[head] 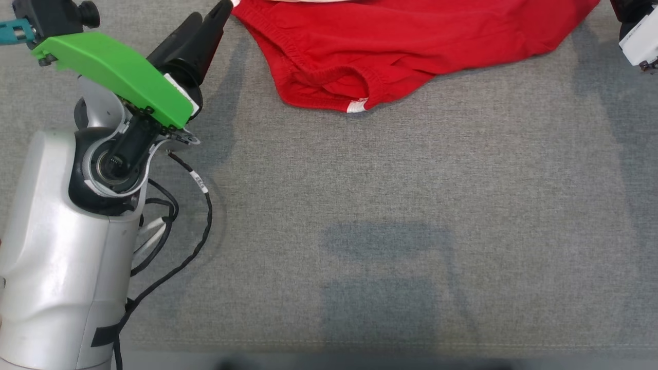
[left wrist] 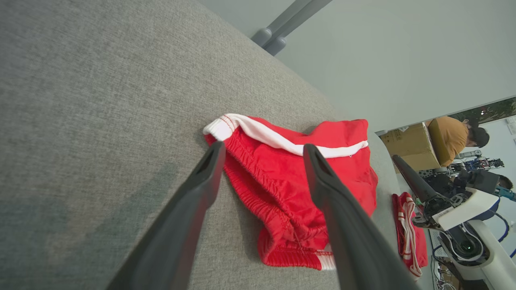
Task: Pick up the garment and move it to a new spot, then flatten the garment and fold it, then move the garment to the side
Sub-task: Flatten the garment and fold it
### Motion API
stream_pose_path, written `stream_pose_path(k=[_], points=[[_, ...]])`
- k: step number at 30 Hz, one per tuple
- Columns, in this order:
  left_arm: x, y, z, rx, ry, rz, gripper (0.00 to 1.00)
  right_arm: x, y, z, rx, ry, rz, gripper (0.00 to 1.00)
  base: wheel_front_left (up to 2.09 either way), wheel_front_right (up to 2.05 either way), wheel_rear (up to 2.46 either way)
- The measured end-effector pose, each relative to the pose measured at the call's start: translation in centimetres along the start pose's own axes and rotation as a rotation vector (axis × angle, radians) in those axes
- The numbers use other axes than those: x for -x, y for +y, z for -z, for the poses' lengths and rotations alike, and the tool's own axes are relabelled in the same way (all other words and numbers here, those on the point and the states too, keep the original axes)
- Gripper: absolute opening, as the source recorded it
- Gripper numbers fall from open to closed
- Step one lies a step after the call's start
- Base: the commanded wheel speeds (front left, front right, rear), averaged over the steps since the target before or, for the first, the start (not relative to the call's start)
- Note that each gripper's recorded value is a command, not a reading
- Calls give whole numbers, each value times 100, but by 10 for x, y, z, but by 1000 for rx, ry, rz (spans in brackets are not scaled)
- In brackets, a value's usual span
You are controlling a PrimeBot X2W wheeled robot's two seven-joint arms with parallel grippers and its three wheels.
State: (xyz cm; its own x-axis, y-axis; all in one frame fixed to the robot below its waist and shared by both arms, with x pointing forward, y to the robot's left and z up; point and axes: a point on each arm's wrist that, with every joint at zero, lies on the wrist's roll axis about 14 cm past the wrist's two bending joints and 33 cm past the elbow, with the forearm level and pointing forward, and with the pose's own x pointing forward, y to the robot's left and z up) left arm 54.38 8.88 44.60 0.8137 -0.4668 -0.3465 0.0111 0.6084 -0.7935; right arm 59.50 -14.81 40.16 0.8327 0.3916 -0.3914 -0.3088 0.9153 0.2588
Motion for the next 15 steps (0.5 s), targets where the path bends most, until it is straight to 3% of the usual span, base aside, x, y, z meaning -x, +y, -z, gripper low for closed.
stream_pose_path(k=[7,15], points=[[14,-7,-21,-256,-119,-23,100,-11,2,10,-19,33,-2,100,0,0,0],[35,10,-3,-235,-137,-70,100,-29,21,24,-36,64,-47,100,0,0,0]])
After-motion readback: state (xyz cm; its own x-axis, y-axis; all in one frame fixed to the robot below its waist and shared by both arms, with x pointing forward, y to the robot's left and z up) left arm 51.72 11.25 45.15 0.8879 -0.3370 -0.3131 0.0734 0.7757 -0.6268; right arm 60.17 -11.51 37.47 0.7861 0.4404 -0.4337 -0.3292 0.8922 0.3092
